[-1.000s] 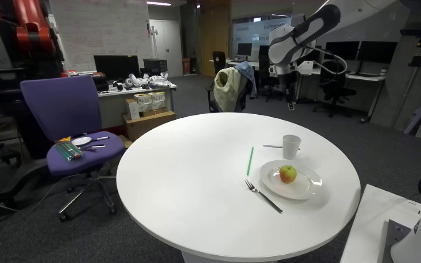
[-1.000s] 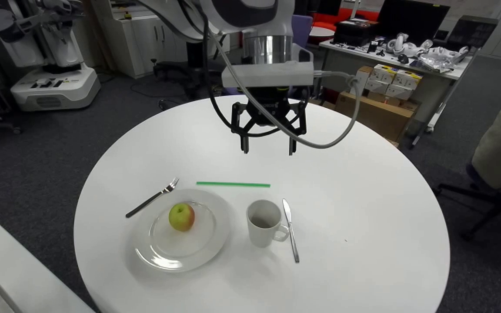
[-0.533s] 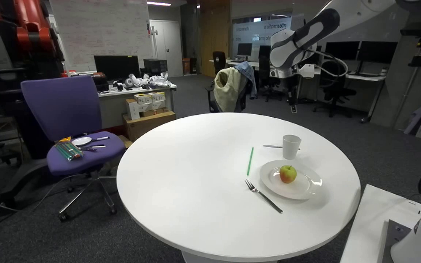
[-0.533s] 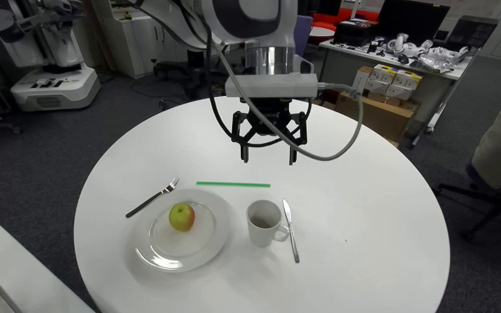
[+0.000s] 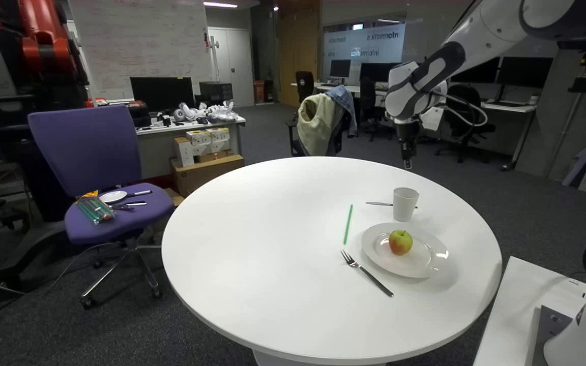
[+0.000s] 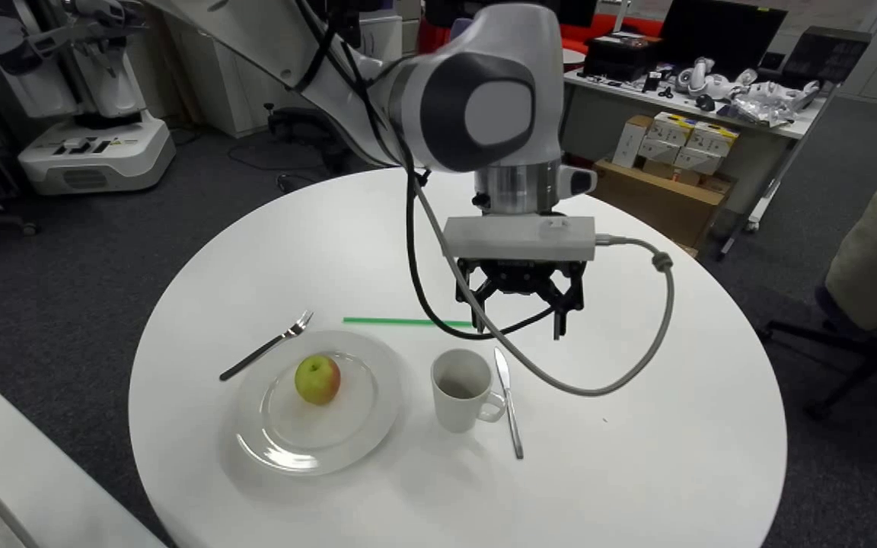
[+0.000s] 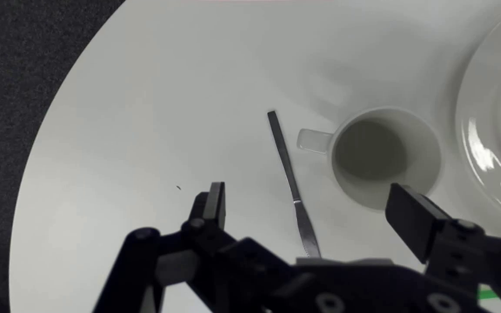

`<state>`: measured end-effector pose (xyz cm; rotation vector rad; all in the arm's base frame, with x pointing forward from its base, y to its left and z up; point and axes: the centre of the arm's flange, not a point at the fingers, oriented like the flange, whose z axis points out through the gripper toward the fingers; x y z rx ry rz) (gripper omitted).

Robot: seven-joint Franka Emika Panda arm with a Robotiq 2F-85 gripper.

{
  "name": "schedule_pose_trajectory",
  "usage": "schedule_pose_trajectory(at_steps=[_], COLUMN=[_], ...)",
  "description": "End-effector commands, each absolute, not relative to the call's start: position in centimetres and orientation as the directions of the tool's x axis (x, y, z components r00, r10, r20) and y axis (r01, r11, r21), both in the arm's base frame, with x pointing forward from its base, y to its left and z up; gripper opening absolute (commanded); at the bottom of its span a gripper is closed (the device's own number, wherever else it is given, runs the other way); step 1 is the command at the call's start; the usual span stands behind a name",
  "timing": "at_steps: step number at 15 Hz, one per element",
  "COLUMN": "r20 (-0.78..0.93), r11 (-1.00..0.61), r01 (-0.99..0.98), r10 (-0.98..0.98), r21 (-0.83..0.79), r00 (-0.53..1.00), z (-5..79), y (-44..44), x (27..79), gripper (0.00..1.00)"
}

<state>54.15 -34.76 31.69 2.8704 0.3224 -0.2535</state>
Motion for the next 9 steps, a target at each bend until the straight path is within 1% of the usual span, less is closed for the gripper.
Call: schedule_pose_trajectory(at_steps=[1, 4, 9], r20=[-0.195, -0.234, -0.216], r11=[-0.936, -0.917, -0.891], r01=[0.288, 0.373, 0.452], r10=[0.25, 0.335, 0.435], r21=[0.203, 0.143, 0.034], r00=[0.948, 0.913, 0.874], z=[29.1, 27.6, 28.4], y=[-35.6, -35.7, -37.9], x=[54.6, 55.1, 55.9], gripper=[1.0, 1.0, 1.0])
